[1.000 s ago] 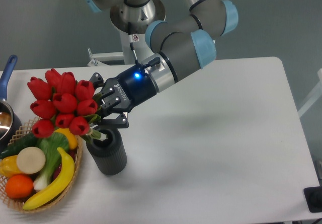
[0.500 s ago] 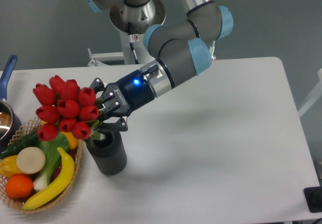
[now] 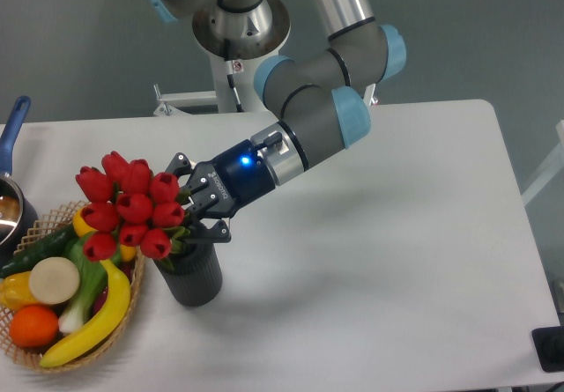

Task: Insert the flowers into the vase
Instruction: 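Lower the tulip stems down into the black vase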

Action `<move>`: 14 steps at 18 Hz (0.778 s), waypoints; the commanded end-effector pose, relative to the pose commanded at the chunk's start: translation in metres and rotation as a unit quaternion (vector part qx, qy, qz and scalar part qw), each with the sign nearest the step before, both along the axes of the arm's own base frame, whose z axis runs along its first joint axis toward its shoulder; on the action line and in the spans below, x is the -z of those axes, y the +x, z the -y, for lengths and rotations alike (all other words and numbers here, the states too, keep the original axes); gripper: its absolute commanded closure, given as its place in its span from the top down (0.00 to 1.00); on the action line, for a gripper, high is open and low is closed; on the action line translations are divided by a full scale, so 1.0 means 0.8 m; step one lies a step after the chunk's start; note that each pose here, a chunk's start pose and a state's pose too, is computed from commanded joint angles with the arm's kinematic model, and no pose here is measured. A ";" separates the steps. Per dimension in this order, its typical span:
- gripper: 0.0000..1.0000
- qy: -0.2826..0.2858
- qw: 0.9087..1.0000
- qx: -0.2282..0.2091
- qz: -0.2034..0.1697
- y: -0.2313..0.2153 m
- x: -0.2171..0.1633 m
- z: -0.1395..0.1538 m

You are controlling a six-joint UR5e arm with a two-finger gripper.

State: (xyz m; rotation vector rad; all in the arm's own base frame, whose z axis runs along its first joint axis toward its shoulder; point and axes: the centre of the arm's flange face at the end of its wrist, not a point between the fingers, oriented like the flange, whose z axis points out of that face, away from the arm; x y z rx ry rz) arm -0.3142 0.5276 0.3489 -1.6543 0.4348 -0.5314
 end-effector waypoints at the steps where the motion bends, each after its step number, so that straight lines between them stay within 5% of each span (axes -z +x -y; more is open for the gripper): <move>1: 0.28 0.001 1.000 -0.001 -0.001 0.000 0.004 0.002; 14: 0.29 0.006 1.000 -0.012 0.010 -0.005 0.046 0.029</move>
